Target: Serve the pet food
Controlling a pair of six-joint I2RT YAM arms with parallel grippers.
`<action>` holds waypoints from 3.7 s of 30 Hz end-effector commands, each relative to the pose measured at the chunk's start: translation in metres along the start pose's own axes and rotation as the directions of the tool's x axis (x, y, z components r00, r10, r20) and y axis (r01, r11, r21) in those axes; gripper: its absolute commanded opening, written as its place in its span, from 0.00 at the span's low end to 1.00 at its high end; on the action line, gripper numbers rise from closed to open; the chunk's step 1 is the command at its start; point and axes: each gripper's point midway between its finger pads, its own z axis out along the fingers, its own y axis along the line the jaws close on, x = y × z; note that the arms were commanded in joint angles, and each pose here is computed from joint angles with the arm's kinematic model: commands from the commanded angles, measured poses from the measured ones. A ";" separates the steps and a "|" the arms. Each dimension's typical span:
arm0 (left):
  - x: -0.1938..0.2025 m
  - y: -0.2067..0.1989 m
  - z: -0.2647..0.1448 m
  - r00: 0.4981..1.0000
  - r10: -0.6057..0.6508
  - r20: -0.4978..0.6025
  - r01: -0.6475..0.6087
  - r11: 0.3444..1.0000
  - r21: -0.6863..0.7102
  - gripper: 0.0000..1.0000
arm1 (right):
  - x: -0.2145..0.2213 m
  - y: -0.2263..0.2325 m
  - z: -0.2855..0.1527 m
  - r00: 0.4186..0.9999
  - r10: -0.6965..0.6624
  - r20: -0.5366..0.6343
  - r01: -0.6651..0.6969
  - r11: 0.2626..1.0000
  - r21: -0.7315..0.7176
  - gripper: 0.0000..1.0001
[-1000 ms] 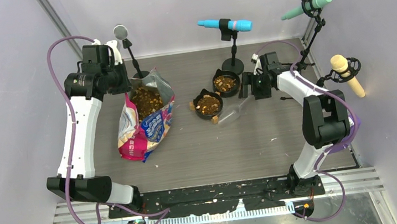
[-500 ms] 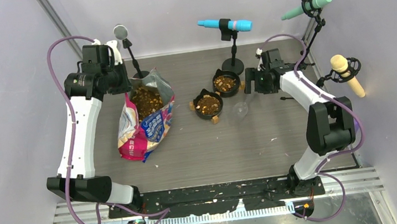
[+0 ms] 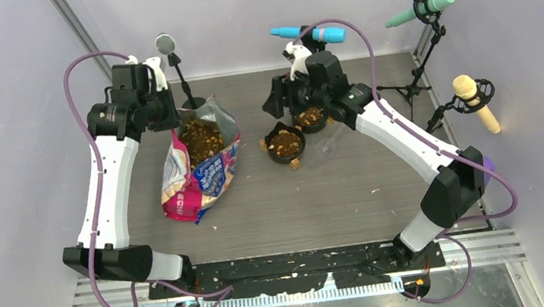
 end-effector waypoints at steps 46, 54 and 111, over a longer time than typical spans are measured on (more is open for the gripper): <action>-0.003 -0.027 -0.060 0.976 0.057 0.211 -0.095 0.980 0.174 0.58 | -0.051 0.146 0.096 0.984 -0.096 0.153 0.098 0.995 -0.005 0.16; 0.046 -0.043 -0.086 0.934 0.243 0.263 -0.309 0.919 0.245 0.77 | -0.059 0.141 0.092 0.987 -0.042 0.156 0.035 0.998 0.047 0.05; 0.023 -0.025 -0.150 0.712 0.407 0.572 -0.497 0.867 0.002 0.00 | -0.122 0.098 -0.026 0.943 -0.047 0.328 -0.056 0.953 0.298 0.05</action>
